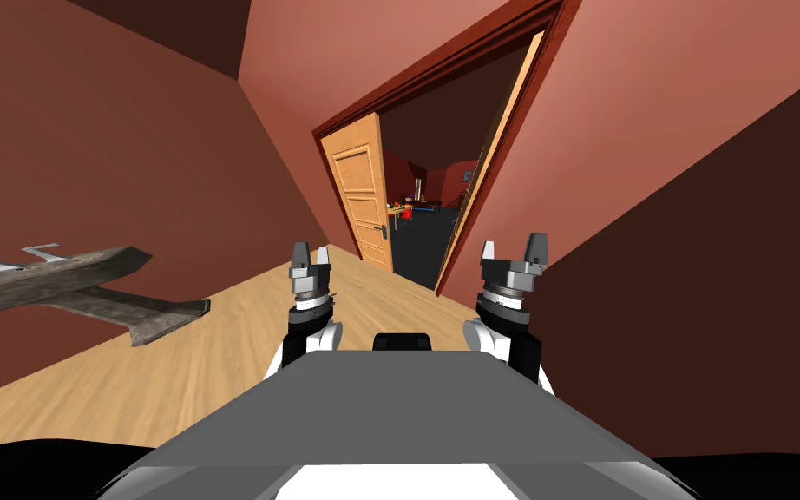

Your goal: Push the door open

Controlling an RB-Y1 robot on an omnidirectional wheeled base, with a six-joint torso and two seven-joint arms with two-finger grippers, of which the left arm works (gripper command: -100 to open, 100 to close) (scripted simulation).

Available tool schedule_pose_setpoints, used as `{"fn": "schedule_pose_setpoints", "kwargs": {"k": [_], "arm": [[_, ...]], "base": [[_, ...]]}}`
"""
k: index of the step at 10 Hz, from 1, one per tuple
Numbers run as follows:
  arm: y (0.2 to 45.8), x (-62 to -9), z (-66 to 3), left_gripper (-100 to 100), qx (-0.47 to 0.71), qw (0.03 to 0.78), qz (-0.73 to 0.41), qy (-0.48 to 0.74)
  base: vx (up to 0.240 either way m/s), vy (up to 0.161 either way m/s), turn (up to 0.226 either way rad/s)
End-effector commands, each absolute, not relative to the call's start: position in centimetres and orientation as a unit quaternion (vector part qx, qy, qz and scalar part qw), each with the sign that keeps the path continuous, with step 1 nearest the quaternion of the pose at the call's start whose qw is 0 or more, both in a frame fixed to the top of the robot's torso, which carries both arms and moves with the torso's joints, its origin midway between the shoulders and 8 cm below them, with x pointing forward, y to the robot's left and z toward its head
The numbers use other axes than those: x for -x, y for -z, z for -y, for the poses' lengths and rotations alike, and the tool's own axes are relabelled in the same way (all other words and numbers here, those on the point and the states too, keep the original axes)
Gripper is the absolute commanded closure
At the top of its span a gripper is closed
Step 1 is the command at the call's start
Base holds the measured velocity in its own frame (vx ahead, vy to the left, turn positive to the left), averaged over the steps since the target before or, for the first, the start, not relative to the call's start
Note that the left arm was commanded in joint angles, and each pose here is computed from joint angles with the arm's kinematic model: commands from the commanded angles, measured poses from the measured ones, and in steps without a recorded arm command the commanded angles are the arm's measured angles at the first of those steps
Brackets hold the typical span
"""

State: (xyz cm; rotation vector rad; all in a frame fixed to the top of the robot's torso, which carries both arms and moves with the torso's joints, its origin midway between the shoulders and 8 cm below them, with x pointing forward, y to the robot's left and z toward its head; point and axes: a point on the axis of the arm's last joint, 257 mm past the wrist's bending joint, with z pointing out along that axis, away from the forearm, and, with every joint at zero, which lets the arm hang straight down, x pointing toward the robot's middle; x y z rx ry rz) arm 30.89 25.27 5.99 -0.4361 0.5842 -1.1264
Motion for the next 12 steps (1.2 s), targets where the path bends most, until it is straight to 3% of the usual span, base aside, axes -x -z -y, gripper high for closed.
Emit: {"fn": "schedule_pose_setpoints", "kwargs": {"k": [1,12], "arm": [[-5.0,-31.9,-25.2,-100,0.206,0.777,-0.28,0.524],[0.9,-37.9,-25.1,-100,0.238,0.742,-0.331,0.533]], "base": [[0.098,0.046,-0.07],[0.1,0.089,-0.064]]}}
